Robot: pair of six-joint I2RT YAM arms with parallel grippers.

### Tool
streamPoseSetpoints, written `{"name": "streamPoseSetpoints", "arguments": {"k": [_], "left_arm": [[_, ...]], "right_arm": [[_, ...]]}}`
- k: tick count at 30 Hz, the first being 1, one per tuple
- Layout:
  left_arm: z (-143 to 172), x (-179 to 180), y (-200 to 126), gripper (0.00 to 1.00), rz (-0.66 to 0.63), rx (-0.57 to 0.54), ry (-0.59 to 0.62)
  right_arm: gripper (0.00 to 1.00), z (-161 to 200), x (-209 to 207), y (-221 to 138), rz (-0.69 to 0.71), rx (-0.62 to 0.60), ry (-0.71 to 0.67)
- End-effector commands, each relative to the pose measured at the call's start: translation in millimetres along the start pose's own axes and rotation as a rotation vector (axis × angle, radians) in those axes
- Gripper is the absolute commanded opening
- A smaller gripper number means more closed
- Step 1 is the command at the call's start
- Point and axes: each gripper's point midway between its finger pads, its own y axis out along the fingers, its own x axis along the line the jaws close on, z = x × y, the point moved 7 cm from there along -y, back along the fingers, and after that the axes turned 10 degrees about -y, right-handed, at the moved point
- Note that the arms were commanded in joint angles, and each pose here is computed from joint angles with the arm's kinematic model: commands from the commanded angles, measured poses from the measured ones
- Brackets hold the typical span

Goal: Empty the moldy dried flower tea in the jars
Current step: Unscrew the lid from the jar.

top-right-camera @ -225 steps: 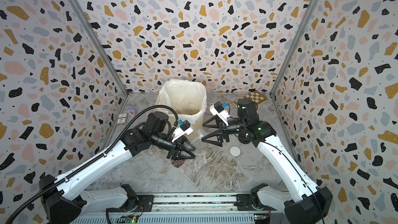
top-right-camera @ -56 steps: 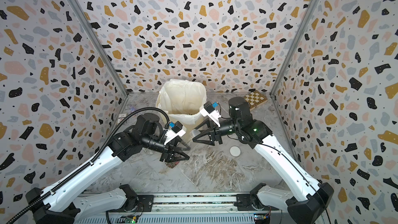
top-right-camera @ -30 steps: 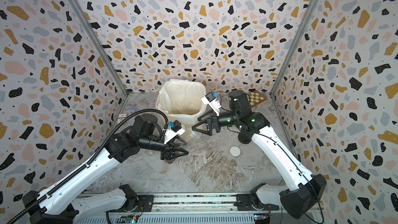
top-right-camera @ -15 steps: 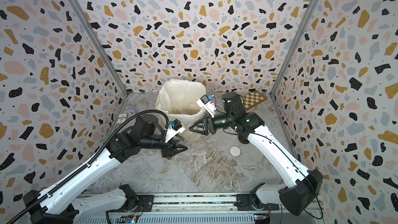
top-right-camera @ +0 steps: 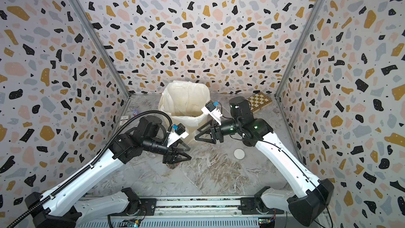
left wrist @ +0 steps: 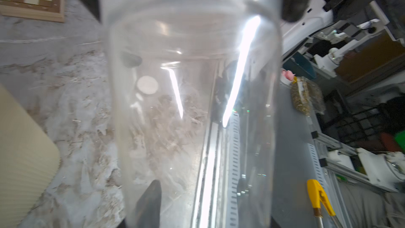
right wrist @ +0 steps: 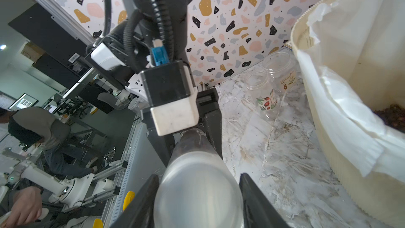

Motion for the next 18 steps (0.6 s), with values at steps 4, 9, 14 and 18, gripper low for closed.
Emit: {"name": "streamPoseSetpoints", "arguments": {"k": [4, 9, 14, 18], "left_arm": [[-18.8, -37.7, -8.7, 0.38, 0.308, 0.001, 0.035], [-20.8, -45.0, -12.6, 0.38, 0.359, -0.001, 0.045], [-18.8, -32.4, -9.9, 0.37, 0.247, -0.013, 0.054], [-16.8, -20.9, -7.0, 0.38, 0.152, -0.016, 0.067]], "right_arm": [[0.41, -6.5, 38.6, -10.5, -0.190, -0.072, -0.291], [0.42, -1.8, 55.7, -16.6, -0.279, -0.103, -0.370], [0.59, -5.1, 43.3, -13.5, -0.169, -0.068, -0.314], [0.81, -5.7, 19.2, -10.8, -0.050, -0.030, -0.202]]}}
